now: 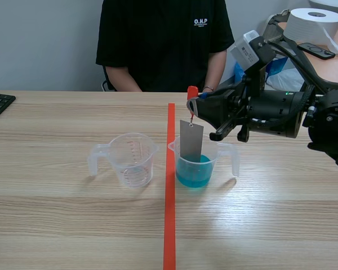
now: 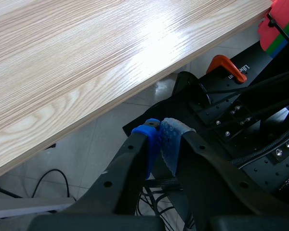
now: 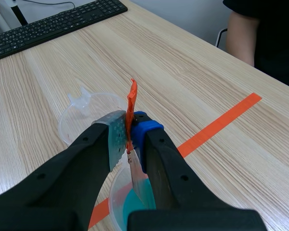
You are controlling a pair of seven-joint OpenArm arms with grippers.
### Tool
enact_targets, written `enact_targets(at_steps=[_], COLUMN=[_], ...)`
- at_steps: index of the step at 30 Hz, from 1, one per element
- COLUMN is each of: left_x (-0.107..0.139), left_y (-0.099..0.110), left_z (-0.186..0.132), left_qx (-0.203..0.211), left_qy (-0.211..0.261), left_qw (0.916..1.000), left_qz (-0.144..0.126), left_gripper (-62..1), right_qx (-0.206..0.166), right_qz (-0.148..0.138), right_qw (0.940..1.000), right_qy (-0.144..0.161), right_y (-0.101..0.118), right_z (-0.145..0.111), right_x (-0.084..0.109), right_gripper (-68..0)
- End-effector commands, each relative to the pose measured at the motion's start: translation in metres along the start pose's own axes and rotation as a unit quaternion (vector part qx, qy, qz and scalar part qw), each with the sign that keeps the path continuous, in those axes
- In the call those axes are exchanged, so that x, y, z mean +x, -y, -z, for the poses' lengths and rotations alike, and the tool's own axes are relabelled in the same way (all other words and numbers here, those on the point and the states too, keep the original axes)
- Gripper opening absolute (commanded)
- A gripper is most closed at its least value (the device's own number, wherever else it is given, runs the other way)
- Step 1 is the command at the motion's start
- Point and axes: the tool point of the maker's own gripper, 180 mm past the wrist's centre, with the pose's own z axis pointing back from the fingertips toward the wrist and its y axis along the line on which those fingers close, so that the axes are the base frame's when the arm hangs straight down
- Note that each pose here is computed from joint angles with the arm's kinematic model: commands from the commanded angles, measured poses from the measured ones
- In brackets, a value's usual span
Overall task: Do the redox reaction experiment.
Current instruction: 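Hold the plate still in the solution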
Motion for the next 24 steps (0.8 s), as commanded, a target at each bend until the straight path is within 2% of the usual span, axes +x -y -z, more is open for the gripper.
enact_targets(at_steps=[1, 24], left_x=[0.0037, 0.0037], left_y=[-0.0009, -0.0009], left_z=[-0.0003, -0.0003], left_qx=[0.001, 0.001], left_qy=[0.008, 0.008], left_qw=[1.0, 1.0], left_qz=[0.0, 0.0], left_gripper=[-56.9, -56.9], right_qx=[0.001, 0.001], right_qz=[-0.016, -0.015], right_qw=[0.9999, 0.9998], right_qy=[-0.006, -0.009], right_y=[0.0027, 0.0024], right_z=[-0.0013, -0.0016], right_x=[0.0039, 0.0019], right_gripper=[-66.0, -66.0])
